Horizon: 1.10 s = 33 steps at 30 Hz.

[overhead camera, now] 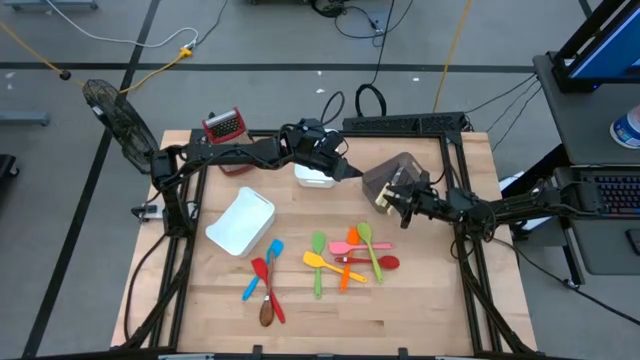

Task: Pick & Place Kitchen Items
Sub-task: Put the yellow table knife into the black bin, then put the brown serving spoon into the top white bin

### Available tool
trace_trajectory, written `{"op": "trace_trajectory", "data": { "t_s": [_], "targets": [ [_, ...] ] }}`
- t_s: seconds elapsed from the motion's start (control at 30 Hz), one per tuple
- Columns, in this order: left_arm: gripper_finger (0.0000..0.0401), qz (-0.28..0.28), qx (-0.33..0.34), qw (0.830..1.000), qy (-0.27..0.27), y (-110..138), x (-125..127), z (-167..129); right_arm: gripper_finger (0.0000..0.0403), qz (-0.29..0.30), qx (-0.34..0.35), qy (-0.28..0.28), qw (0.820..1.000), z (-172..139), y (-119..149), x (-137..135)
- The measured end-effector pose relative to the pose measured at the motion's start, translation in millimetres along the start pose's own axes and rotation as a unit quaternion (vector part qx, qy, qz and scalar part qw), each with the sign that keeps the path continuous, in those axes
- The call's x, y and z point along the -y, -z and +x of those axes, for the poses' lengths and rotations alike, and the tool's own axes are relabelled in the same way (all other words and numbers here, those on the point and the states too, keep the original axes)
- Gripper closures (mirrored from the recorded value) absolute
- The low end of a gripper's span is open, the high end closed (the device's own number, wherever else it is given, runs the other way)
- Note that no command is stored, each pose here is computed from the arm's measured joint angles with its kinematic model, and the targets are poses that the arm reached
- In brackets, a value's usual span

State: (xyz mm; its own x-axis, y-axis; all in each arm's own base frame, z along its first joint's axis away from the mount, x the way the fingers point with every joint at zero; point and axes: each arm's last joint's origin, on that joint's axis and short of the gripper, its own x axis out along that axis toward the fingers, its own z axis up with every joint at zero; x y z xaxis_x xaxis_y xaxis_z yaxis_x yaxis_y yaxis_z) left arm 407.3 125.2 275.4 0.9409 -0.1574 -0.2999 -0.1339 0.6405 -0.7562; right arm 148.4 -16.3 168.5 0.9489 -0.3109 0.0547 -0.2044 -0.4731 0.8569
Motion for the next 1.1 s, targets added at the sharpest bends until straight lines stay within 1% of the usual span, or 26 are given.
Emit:
{"op": "trace_trajectory", "data": {
  "t_s": [0.23, 0.33, 0.43, 0.53, 0.7, 0.8, 0.87, 1.0, 1.1],
  "targets": [
    [0.0267, -0.003, 0.0, 1.0, 0.0, 0.0, 0.0, 0.0, 0.025, -0.014, -0.022, -0.038, 0.999, -0.2, 4.8, -7.7],
    [0.0267, -0.004, 0.0, 1.0, 0.0, 0.0, 0.0, 0.0, 0.0251, -0.031, -0.024, -0.04, 0.998, 0.2, 5.6, -8.7],
    [0.0267, -0.004, -0.001, 1.0, 0.001, 0.1, 0.1, 0.1, 0.0252, -0.048, -0.039, -0.064, 0.996, 0.7, 9.6, -14.8],
    [0.0267, -0.001, -0.007, 1.0, 0.007, 1.7, 1.8, 0.9, 0.0252, -0.079, -0.053, -0.08, 0.992, 0.1, 11.9, -18.0],
    [0.0267, -0.003, -0.022, 1.0, 0.019, 9.4, 9.6, 5.7, 0.0259, -0.163, -0.072, -0.121, 0.977, -1.7, 16.5, -25.2],
    [0.0267, -0.005, -0.033, 0.999, 0.027, 15.7, 16.0, 9.4, 0.0269, -0.213, -0.088, -0.134, 0.964, -2.9, 18.9, -27.7],
    [0.0267, 0.006, -0.041, 0.999, 0.034, 21.4, 21.4, 12.5, 0.0278, -0.241, -0.099, -0.14, 0.955, -3.7, 20.1, -28.7],
    [0.0267, 0.043, -0.047, 0.997, 0.035, 37.9, 39.4, 19.6, 0.0304, -0.283, -0.133, -0.155, 0.937, -6.4, 23.6, -31.6],
    [0.0267, 0.053, -0.048, 0.997, 0.021, 51.9, 58.1, 19.5, 0.0325, -0.3, -0.151, -0.167, 0.927, -8.8, 25.8, -34.2]
  ]
}}
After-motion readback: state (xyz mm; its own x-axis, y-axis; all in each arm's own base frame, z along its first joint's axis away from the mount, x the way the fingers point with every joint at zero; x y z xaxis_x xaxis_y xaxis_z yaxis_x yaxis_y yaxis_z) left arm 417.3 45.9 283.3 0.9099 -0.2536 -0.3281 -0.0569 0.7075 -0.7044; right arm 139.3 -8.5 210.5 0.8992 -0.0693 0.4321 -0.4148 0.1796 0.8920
